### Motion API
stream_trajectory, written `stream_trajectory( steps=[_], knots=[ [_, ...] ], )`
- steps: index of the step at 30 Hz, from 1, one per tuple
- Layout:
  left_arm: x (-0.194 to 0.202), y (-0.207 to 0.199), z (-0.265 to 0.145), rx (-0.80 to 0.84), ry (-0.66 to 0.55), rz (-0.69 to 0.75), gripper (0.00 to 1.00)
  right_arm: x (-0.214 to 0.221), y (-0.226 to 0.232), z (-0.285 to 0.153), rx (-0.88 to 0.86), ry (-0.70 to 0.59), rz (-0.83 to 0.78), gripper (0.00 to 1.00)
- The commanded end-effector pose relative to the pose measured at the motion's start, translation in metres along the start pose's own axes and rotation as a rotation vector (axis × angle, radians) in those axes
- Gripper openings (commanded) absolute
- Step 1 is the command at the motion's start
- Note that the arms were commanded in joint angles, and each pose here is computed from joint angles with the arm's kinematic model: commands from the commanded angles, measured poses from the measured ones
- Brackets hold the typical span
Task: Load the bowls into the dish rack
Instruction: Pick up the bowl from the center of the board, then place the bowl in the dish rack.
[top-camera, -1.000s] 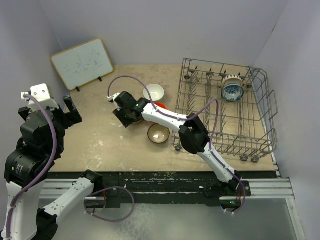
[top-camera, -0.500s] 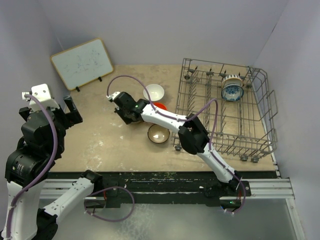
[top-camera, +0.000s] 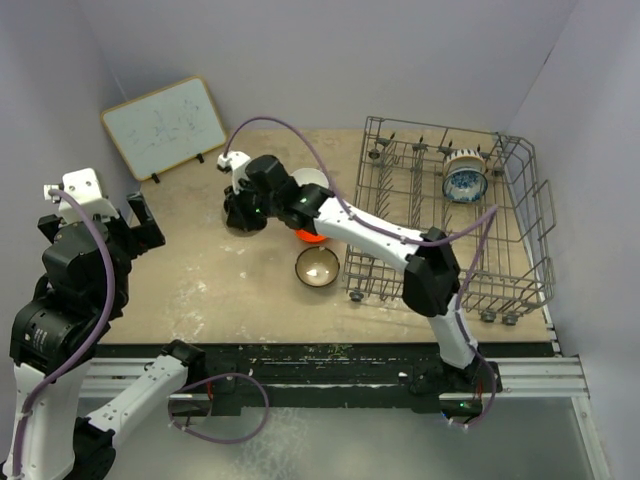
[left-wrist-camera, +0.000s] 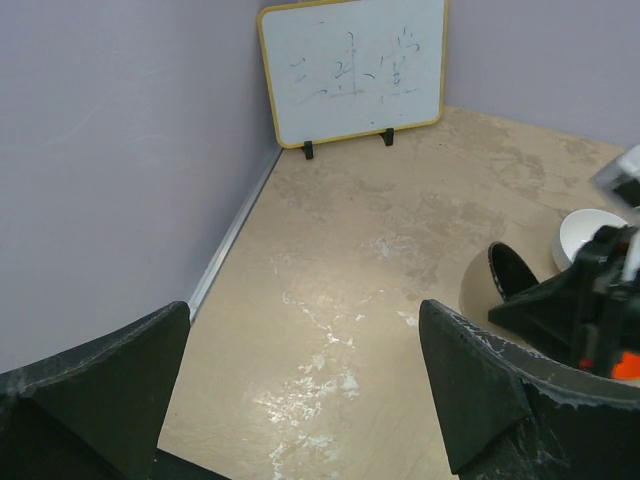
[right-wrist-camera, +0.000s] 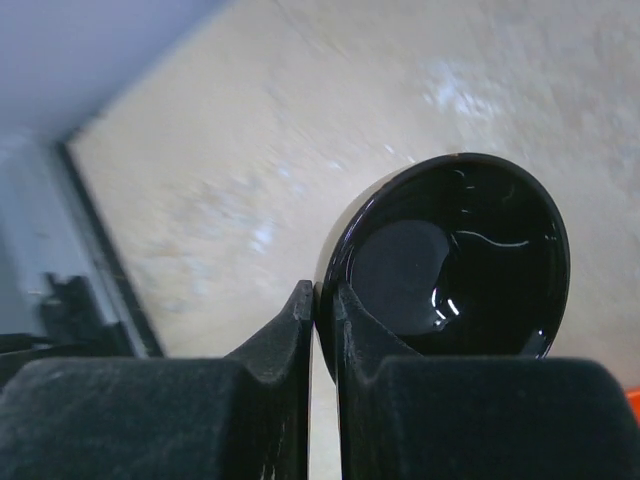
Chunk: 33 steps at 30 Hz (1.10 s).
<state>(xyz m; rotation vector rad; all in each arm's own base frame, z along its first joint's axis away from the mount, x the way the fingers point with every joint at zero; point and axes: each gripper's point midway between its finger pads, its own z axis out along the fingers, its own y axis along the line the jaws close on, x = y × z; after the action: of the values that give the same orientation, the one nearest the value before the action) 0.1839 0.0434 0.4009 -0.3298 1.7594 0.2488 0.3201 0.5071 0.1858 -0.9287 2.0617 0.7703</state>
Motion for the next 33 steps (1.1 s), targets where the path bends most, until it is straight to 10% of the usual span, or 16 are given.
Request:
stream_trajectory(
  steps=[1, 7, 14, 33],
  knots=[
    [-0.008, 0.003, -0.003, -0.005, -0.031, -0.045, 0.99, -0.114, 0.038, -0.077, -0.246, -0.363, 0.044, 0.00],
    [-0.012, 0.004, -0.006, 0.001, -0.040, -0.050, 0.99, -0.166, 0.039, -0.153, -0.393, -0.585, 0.111, 0.00],
    [-0.018, -0.004, -0.004, 0.032, -0.053, -0.050, 0.99, -0.197, -0.039, -0.272, -0.142, -0.905, 0.261, 0.00],
    [-0.013, -0.022, 0.011, 0.061, -0.034, -0.003, 0.99, -0.070, -0.205, -0.492, 0.678, -1.523, 0.655, 0.00]
  ],
)
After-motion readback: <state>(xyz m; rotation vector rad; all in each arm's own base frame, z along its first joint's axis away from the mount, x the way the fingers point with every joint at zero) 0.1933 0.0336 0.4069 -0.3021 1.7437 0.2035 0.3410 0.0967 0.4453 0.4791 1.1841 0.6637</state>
